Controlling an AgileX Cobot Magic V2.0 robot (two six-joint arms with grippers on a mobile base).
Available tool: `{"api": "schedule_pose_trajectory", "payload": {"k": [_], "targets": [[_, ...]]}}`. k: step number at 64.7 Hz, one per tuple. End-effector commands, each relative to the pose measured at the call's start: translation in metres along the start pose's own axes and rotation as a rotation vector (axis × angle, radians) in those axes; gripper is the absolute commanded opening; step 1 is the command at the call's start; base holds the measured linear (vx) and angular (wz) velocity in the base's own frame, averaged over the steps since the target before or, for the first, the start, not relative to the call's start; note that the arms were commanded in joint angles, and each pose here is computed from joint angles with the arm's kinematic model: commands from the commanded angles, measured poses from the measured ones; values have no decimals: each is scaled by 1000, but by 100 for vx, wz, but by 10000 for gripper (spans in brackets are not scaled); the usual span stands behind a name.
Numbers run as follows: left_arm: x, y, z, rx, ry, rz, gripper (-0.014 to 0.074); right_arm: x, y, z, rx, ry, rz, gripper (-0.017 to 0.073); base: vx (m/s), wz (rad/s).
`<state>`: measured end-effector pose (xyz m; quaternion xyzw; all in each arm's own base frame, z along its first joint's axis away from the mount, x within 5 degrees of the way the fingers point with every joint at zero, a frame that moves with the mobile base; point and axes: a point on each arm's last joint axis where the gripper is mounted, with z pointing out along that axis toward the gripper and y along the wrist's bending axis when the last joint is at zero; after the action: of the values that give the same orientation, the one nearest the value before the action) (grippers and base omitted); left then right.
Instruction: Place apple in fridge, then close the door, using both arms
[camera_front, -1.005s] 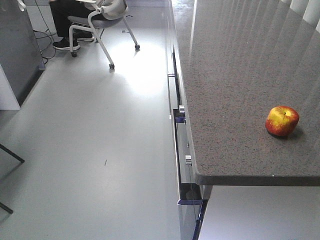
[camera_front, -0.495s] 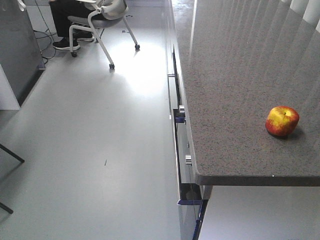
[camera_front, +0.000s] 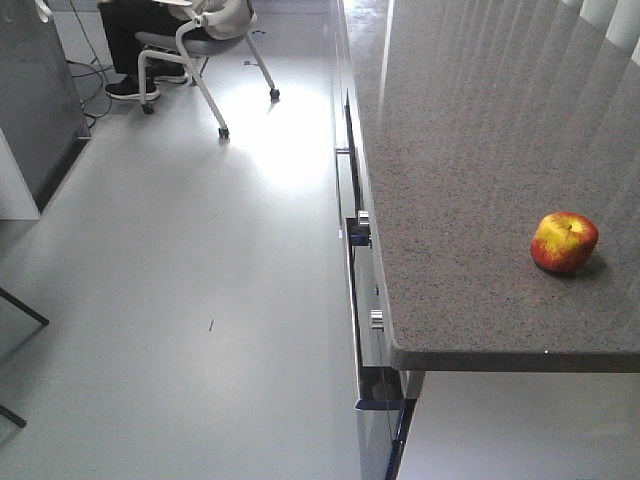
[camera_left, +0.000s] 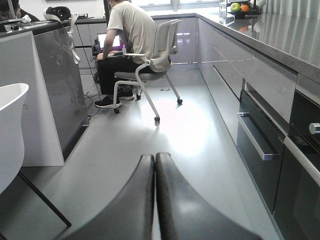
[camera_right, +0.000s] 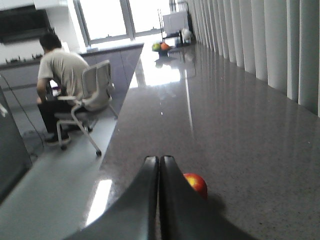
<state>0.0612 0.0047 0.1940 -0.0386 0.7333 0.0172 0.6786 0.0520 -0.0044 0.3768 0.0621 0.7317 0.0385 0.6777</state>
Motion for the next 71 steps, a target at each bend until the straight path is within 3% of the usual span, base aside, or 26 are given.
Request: {"api": "schedule_pose_trajectory", "payload": {"k": [1,11,22,31,57,71], "targets": [[-13,-1,-1,10,-82,-8,-6,-19,8,14,-40,2,-74,26,0,0],[-13,-1,-1,10,-82,-8,-6,-16,15,35,-104,84,-78,186,0,0],[-13,-1,-1,10,-82,-8,-6,-13,19,52,-131,119,-49,546,0,0],[-13,-1,-1,10,-82,-8,-6,-12,19,55,-125,129,-87,730,0,0],[-13,-1,-1,10,-82,-8,-6,-25,22,72,-118,187,-126,673,0,0],[-13,-1,-1,10,-82,-8,-6,-56,22,120,-30,286,-187,654,0,0]]}}
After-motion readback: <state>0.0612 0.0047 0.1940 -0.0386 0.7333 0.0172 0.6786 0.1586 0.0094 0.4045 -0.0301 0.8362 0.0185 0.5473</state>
